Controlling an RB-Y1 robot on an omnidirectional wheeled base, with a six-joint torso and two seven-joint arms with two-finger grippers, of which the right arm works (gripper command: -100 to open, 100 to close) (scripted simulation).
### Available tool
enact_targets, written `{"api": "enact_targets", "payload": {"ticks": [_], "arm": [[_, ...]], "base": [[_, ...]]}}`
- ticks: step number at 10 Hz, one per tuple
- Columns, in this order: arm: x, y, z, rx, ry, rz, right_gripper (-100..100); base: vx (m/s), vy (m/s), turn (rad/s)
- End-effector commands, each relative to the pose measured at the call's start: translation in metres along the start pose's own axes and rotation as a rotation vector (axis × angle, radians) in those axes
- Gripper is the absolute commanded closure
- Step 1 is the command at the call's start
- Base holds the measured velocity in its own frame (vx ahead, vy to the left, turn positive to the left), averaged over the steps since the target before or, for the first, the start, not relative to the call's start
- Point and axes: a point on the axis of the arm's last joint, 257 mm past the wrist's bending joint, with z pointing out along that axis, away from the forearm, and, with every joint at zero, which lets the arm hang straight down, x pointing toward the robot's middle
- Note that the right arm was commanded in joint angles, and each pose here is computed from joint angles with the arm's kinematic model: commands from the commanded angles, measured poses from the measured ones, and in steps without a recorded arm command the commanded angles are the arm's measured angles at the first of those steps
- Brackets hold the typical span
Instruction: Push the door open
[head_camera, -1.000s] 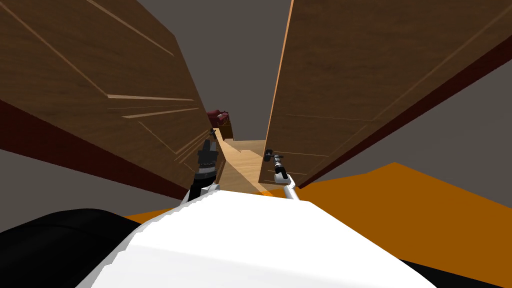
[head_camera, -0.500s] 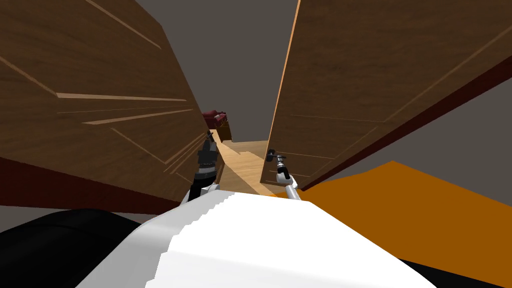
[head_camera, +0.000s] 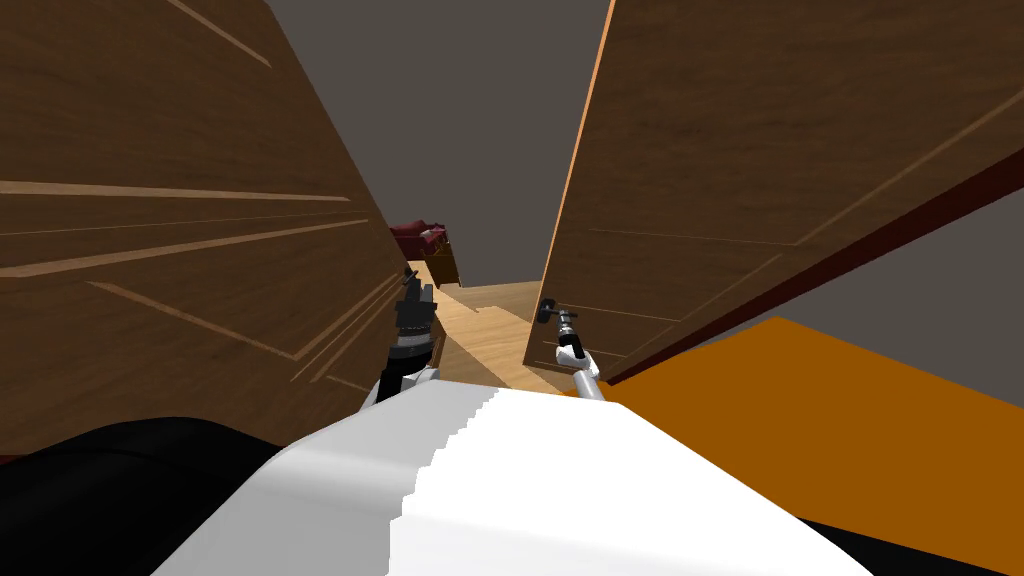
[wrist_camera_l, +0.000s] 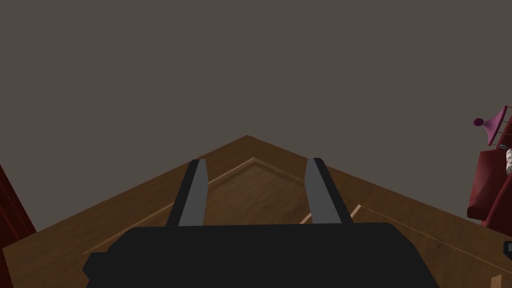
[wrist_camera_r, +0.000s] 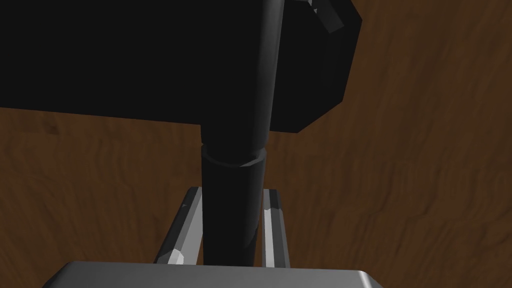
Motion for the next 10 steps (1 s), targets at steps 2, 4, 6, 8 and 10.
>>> {"api": "enact_targets", "payload": {"ticks": [2,4,6,8,10], "arm": [[-0.027,0.003,0.0012,-0.011,-0.048,0.004,100],[-0.036,0.002,0.0006,-0.01,-0.071,0.016,100],[-0.042,0.001,-0.0002,-0.01,-0.09,0.027,100],[-0.046,0.0,-0.0009,-0.009,-0.103,0.036,100],[-0.05,-0.004,-0.0037,0.0,-0.111,0.036,100]], "base": [[0.172,0.148,-0.104],[0.167,0.123,-0.082],[0.169,0.121,-0.077],[0.173,0.104,-0.073],[0.111,0.049,-0.035]]}}
